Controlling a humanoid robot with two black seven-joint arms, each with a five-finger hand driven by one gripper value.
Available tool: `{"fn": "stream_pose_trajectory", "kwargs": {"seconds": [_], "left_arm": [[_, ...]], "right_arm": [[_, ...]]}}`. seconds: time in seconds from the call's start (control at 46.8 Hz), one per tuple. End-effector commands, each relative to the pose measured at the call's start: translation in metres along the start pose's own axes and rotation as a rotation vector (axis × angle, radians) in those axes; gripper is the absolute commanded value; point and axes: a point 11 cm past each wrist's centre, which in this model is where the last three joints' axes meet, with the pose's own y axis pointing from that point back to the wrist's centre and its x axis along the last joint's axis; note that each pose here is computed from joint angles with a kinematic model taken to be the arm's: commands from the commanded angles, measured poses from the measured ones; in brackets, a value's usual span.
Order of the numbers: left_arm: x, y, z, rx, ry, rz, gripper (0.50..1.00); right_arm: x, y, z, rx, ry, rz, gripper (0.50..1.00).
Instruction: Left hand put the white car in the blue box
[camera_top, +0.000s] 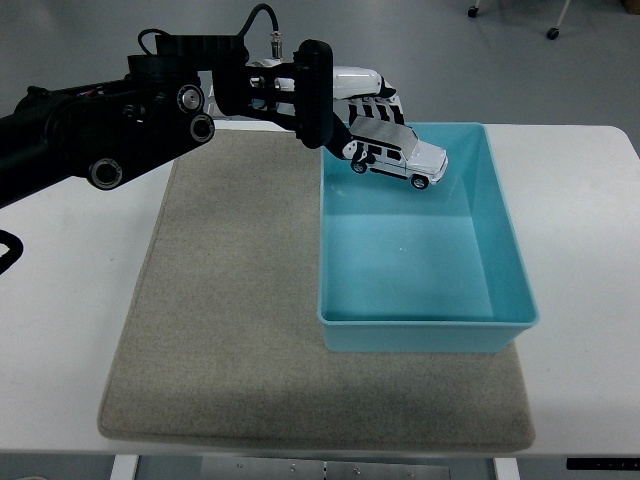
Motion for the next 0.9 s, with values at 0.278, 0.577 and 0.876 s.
{"fn": "stream_pose_trajectory", "kwargs": {"seconds": [0.278, 0.577, 0.876], "left_arm": [[-0.033, -0.017, 0.003, -0.015, 0.052, -0.033, 0.500], [-0.046, -0.020, 0.001, -0.019, 0.077, -0.031, 0.863], [-0.043, -0.019, -0.002, -0.021, 0.129, -0.009, 0.996]], "right_arm": [[0.001, 0.000, -0.001, 0.001, 0.001, 0.002, 0.936], [0.000, 0.000, 0.000, 0.000, 0.000, 0.000, 0.936], [0.000, 0.000, 0.000, 0.000, 0.000, 0.000, 0.936]]}}
